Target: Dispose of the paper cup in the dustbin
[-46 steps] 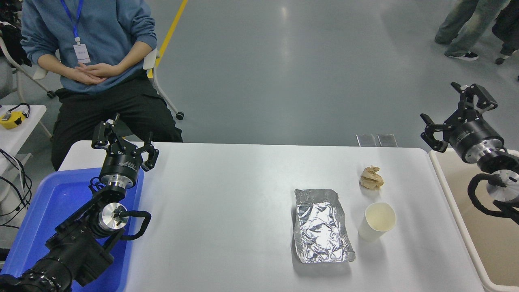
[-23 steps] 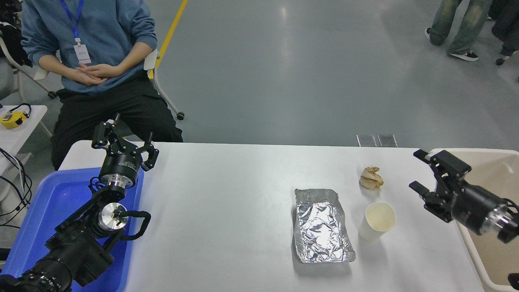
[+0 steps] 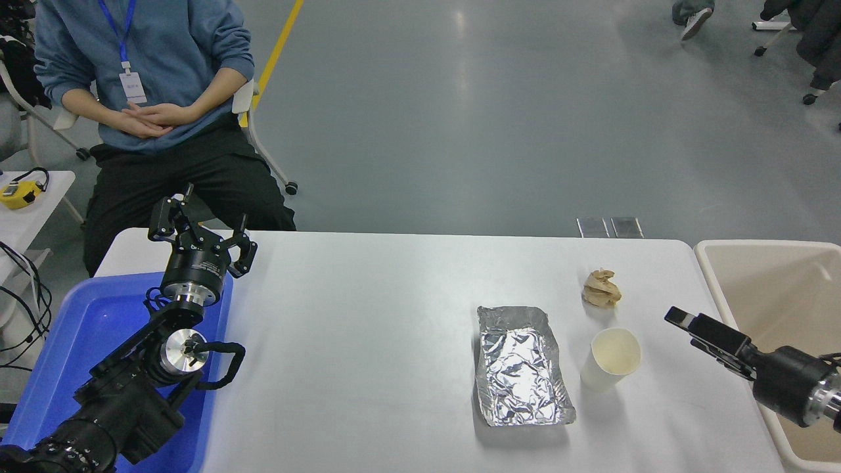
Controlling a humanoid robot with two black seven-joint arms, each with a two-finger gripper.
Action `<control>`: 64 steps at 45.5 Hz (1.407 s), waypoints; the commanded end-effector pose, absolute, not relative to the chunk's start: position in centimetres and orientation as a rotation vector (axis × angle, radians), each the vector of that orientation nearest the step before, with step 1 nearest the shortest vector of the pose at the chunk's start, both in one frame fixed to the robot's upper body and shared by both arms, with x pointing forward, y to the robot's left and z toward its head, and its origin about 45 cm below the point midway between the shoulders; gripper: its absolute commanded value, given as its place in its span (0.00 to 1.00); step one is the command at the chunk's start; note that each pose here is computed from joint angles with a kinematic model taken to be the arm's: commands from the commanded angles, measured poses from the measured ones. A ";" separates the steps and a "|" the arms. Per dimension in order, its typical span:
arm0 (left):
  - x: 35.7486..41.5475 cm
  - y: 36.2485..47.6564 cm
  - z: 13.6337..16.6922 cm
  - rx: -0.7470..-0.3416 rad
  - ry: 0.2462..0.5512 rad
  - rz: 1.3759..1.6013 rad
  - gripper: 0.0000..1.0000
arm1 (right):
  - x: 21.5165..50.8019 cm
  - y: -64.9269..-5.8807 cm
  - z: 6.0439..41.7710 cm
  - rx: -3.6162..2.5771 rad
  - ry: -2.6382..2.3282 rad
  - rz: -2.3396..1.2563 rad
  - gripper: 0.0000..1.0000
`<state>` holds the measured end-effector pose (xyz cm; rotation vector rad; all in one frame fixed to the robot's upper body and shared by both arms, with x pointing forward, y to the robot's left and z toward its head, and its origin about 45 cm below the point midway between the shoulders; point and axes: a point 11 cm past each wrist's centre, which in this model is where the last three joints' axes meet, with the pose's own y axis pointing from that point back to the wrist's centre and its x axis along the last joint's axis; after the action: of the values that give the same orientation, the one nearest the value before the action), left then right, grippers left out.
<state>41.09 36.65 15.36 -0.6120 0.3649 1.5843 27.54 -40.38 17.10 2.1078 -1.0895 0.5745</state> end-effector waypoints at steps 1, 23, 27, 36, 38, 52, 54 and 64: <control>41.08 36.6 15.34 -0.612 0.365 1.585 1.00 | 28.7 -36.2 14.1 2.161 -1.014 0.642 0.98; 41.15 36.6 15.44 -0.615 0.364 1.581 1.00 | 31.4 -33.3 12.6 2.185 -0.938 0.703 0.97; 41.15 36.6 15.44 -0.615 0.364 1.581 1.00 | 31.4 -33.6 13.0 2.178 -0.939 0.710 0.97; 41.10 36.6 15.38 -0.614 0.365 1.582 1.00 | 30.9 -36.1 16.2 2.144 -0.942 0.758 0.97; 41.10 36.6 15.38 -0.614 0.365 1.582 1.00 | 30.8 -37.0 16.6 2.127 -0.944 0.769 0.97; 41.10 36.6 15.38 -0.614 0.365 1.582 1.00 | 31.5 -40.6 13.6 1.977 -0.950 0.776 0.96; 41.10 36.6 15.38 -0.614 0.365 1.582 1.00 | 31.2 -40.5 12.6 1.970 -0.916 0.772 0.96; 41.10 36.6 15.38 -0.614 0.365 1.582 1.00 | 30.2 -38.9 10.0 1.991 -0.858 0.775 0.96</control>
<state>41.10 36.59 15.38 -0.6136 0.3653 1.5817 30.88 -39.41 12.38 2.0022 -0.9108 0.7710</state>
